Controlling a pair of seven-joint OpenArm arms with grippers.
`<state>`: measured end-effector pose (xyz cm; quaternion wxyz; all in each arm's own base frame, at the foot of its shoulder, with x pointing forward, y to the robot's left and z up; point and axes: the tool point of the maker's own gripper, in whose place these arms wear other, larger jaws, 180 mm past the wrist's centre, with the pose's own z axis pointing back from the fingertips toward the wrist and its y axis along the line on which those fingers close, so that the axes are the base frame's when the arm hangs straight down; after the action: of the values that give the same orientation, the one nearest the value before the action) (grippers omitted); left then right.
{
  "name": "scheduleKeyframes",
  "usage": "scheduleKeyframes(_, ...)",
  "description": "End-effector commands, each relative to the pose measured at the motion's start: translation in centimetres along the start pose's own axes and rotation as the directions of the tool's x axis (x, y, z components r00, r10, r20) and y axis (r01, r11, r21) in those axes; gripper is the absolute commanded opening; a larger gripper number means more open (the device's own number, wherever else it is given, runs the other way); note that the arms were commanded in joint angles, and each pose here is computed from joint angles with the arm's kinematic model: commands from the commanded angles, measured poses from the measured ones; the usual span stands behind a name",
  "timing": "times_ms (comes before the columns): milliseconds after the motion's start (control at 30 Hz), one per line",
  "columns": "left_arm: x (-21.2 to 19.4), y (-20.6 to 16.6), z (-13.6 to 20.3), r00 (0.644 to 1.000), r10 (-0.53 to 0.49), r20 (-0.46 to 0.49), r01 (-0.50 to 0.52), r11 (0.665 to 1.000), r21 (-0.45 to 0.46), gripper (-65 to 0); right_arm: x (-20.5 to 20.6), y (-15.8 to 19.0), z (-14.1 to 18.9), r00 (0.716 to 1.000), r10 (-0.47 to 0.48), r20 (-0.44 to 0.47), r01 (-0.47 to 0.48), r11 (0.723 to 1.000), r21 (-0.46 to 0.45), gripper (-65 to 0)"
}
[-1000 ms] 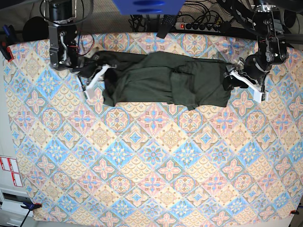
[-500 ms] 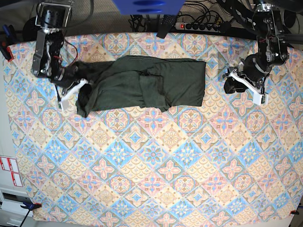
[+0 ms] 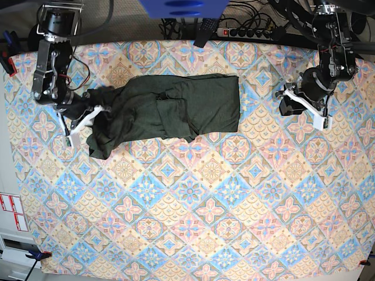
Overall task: Fold the T-shirt properly
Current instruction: 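Push the folded end with the right gripper toward the band's middle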
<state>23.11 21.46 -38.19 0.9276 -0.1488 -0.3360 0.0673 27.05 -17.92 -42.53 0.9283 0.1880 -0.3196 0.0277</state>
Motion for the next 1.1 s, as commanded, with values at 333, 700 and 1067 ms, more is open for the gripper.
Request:
scheduleKeyframes(333,-1.7,2.0,-0.7,0.998,0.049,-0.043,-0.048,0.998,0.030,-61.9,2.1,8.7,-0.7,0.978,0.200,0.051,-0.206,0.961,0.182,-62.9)
scheduleKeyframes(700,-3.9,4.4,-1.4,0.992,0.119,-0.052,-0.115,0.990,0.077,-65.0,1.6,15.3,-0.8,0.954,0.288,0.084,-0.300,0.901,0.313,-62.9)
scheduleKeyframes(1067,-4.9,4.5,-1.1,0.991,0.121,-0.050,-0.116,0.990,0.083,-65.0,1.0,20.1,-1.1,0.952,0.286,0.107,-0.305,0.860,0.410,-62.8)
